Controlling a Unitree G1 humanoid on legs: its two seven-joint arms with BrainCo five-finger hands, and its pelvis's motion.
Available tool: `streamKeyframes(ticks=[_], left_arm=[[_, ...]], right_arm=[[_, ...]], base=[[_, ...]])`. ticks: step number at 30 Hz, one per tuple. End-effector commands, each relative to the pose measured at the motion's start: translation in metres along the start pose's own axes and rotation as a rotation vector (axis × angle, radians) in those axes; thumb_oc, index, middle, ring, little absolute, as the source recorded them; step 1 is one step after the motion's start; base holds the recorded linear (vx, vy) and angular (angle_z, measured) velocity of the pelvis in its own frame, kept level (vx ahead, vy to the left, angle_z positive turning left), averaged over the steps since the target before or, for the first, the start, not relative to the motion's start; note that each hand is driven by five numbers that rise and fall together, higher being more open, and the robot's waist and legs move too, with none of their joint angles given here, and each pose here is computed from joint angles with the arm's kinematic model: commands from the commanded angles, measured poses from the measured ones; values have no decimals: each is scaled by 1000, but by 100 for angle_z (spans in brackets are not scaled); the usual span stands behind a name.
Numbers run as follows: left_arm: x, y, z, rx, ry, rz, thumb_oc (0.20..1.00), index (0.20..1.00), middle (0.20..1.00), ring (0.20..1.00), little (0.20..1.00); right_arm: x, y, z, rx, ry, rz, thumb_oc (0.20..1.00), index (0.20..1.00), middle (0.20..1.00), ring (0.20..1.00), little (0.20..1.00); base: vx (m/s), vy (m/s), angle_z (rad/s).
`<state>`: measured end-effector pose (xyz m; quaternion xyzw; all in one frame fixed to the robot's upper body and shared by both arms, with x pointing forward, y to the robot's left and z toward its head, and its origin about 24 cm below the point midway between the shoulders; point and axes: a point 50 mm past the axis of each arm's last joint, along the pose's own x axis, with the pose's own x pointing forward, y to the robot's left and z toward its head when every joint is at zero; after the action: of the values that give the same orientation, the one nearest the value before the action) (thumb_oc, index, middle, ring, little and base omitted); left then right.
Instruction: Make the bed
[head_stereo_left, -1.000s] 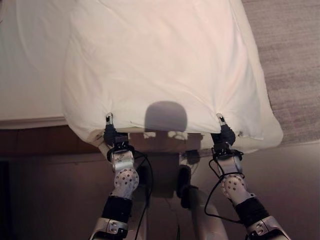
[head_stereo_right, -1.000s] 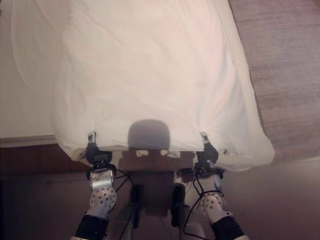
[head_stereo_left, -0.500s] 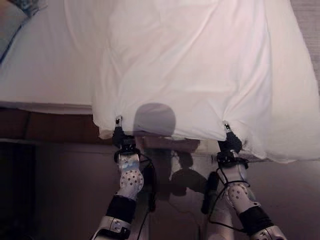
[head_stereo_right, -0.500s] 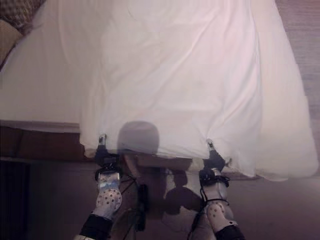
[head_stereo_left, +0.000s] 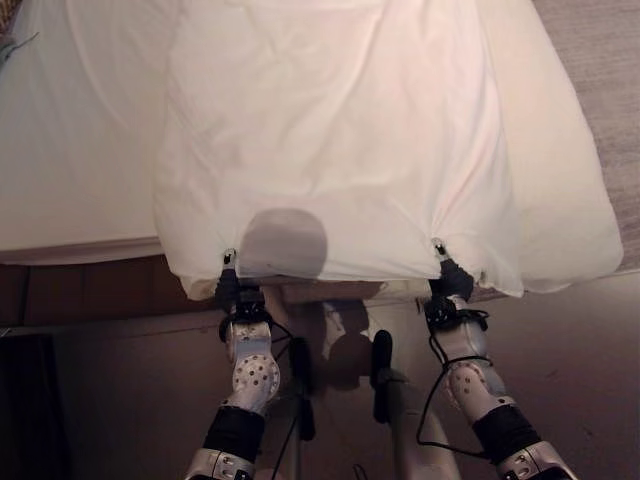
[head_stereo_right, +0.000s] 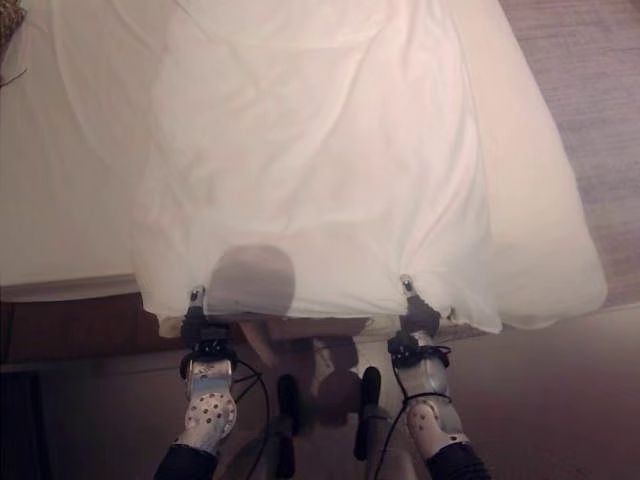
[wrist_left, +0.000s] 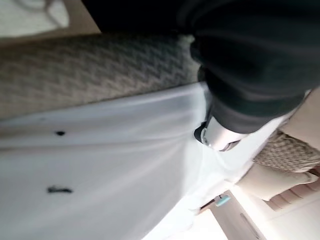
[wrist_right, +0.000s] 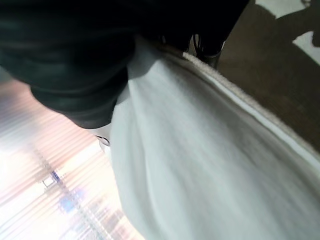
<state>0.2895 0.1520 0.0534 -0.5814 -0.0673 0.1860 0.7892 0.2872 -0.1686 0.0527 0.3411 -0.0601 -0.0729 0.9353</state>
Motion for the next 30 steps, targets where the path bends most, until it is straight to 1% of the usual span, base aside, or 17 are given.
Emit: streamKeyframes(ticks=[1,3,8,11,12,15,18,19,22,25,26,28,30], left_arm=[[-3,-8,31,0,-148,-88,200,200,200,200,200],[-3,-10,28,-9,-142,-98,200,200,200,200,200],[0,-12,32,-16,-171,-78,200,200,200,200,200],[1,-15,42,-6,-216,-89,200,200,200,200,200],[3,-16,50,7,-256,-85,200,200,200,200,200],[8,-20,60,5,-319,-75,200,200,200,200,200],[12,-20,66,13,-346,-54,200,200,200,200,200],[17,-21,70,0,-379,-21,200,200,200,200,200],[22,-24,61,35,-364,14,200,200,200,200,200],[22,-11,61,85,-359,70,200,200,200,200,200],[21,-5,63,95,-365,95,200,200,200,200,200],[21,-4,63,105,-364,111,200,200,200,200,200],[25,-6,59,141,-367,149,200,200,200,200,200]], right_arm=[[-6,-18,34,-134,-152,6,200,200,200,200,200],[-5,-21,42,-171,-173,19,200,200,200,200,200],[0,-16,46,-183,-184,36,200,200,200,200,200],[3,-13,48,-187,-189,53,200,200,200,200,200],[8,-8,50,-228,-199,74,200,200,200,200,200],[13,-6,55,-223,-221,69,200,200,200,200,200],[15,-4,56,-210,-233,66,200,200,200,200,200],[16,0,55,-201,-232,73,200,200,200,200,200],[19,-2,58,-216,-250,46,200,200,200,200,200],[21,-1,57,-259,-242,54,200,200,200,200,200],[23,1,55,-256,-233,60,200,200,200,200,200],[24,3,52,-236,-226,60,200,200,200,200,200],[22,-5,44,-224,-202,8,200,200,200,200,200]], base=[[74,-147,10],[13,-132,17],[54,-75,18],[63,51,-12],[23,131,-22],[30,183,-20],[21,407,-1],[-85,437,-18],[-38,614,-24],[71,610,4],[21,403,-5],[-15,177,-38],[-39,130,-34]])
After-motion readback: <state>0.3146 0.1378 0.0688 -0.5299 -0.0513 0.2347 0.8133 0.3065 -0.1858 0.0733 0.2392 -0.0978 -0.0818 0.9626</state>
